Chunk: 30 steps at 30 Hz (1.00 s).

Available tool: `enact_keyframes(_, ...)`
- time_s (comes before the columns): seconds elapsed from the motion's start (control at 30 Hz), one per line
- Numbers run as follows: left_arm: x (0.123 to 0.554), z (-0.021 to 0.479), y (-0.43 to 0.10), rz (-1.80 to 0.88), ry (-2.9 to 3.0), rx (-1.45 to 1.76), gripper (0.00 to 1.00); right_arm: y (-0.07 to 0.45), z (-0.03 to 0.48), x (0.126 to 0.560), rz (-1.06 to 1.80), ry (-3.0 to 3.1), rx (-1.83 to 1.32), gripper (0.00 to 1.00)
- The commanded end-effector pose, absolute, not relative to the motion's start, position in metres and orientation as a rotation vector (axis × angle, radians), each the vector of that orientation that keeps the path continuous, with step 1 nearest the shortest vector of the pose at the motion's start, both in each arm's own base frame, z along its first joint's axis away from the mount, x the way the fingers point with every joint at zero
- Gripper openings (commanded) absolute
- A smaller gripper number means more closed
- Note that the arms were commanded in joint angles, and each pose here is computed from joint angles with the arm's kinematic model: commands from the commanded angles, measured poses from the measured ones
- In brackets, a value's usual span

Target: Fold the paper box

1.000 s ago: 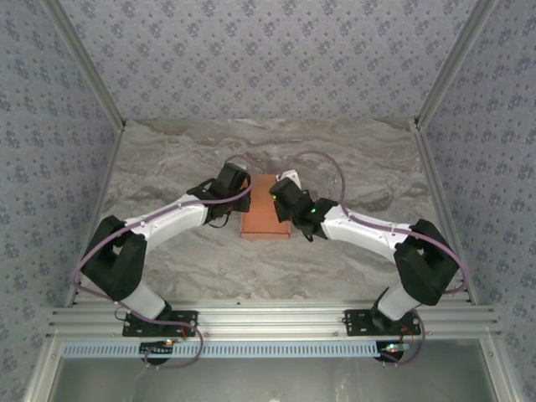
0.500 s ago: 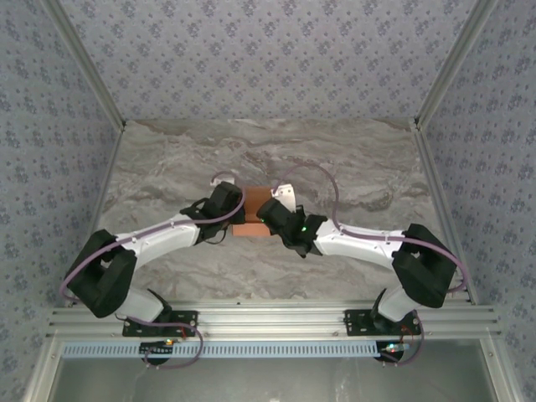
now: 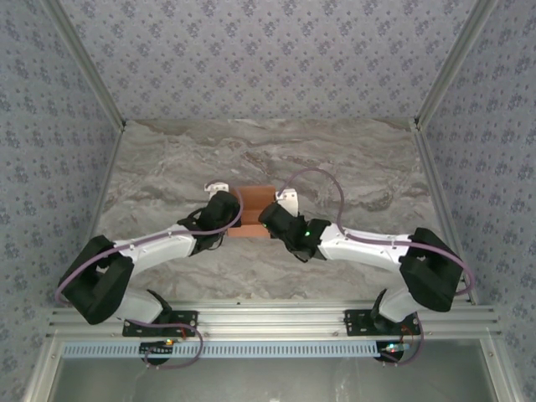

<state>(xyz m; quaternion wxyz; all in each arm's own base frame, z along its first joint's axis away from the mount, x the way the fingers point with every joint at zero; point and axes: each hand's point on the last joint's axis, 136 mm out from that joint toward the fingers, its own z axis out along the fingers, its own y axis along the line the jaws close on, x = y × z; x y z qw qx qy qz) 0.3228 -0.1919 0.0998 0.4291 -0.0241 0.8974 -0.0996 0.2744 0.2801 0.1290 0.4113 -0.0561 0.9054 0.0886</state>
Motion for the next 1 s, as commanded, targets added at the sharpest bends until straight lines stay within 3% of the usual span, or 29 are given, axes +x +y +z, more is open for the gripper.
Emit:
enact_keyframes(0.0, 0.331, 0.114, -0.185, -0.192, 2.163, -0.056, 0.10, 0.280, 0.140, 0.262, 0.298, 2.293, -0.146, 0.33)
enact_keyframes(0.33, 0.340, 0.109, -0.190, -0.152, 2.144, -0.003, 0.09, 0.254, 0.177, 0.258, 0.386, 2.188, -0.335, 0.45)
enact_keyframes(0.67, 0.344, 0.108, -0.195, -0.134, 2.150, 0.025, 0.10, 0.172, 0.221, 0.313, 0.633, 2.207, -0.016, 0.47)
enact_keyframes(0.8, 0.348, 0.117, -0.200, -0.121, 2.134, 0.089, 0.10, 0.164, 0.230, 0.333, 0.656, 2.206, 0.003, 0.48)
enact_keyframes(0.97, 0.352, 0.133, -0.214, -0.115, 2.096, 0.264, 0.09, 0.180, 0.231, 0.347, 0.752, 2.171, -0.158, 0.59)
